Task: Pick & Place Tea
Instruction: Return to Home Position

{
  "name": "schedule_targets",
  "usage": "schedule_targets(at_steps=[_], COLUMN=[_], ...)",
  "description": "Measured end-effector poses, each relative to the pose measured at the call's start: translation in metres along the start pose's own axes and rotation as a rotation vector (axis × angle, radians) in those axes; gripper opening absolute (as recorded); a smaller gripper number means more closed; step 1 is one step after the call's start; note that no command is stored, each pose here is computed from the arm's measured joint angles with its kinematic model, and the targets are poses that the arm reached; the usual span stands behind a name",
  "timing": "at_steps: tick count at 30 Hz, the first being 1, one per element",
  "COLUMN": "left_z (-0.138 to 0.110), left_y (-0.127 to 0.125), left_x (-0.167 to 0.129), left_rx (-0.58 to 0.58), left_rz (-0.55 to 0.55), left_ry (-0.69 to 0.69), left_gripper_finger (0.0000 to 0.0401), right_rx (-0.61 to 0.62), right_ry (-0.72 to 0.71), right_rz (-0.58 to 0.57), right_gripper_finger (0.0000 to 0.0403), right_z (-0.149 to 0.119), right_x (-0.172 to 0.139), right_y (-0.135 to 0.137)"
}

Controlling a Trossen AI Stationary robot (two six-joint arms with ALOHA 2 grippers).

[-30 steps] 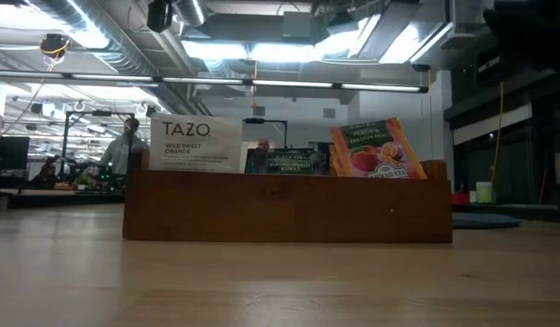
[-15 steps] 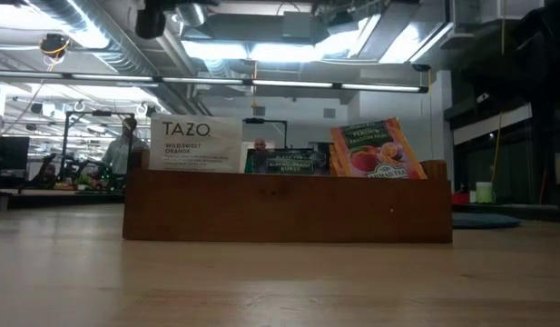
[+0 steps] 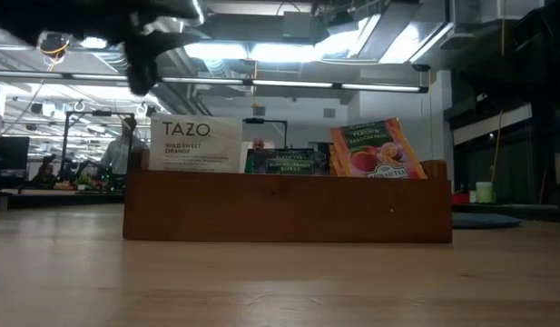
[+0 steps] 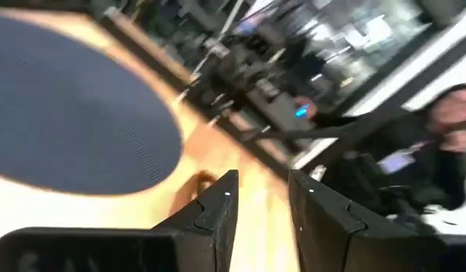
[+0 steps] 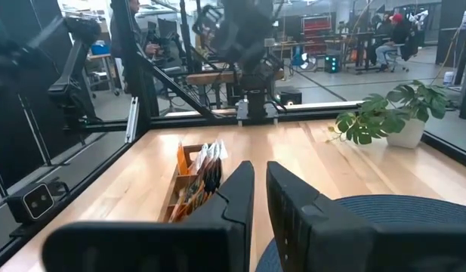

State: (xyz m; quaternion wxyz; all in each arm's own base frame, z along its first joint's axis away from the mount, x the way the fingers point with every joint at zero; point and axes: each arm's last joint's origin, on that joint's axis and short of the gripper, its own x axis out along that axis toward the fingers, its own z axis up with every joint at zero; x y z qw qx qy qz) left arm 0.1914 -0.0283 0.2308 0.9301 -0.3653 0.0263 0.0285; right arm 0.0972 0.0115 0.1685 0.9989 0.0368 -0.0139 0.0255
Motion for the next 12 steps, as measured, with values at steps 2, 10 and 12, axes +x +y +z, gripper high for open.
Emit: schedule_targets(at_steps=[2,10,12], left_z=[-0.011,-0.039,-0.038], left_y=[0.011,0.049,0.049], left_x=[-0.012,-0.052,-0.056], left_rx=[0.015,0.095,0.142], left_rz=[-0.052,-0.092,-0.092], left_ry=[-0.054,-0.114,-0.106], left_gripper_finger=[0.0114,0.0113,0.0113], right_rx=[0.000,0.000,0.000], right_ry=[0.000,0.000,0.000], right_rz=[0.000,0.000,0.001], right_gripper_finger=[0.0041,0.0041,0.0041], right_z=[0.000,0.000,0.000], right_x=[0.000,0.000,0.000], right_y=[0.000,0.000,0.000])
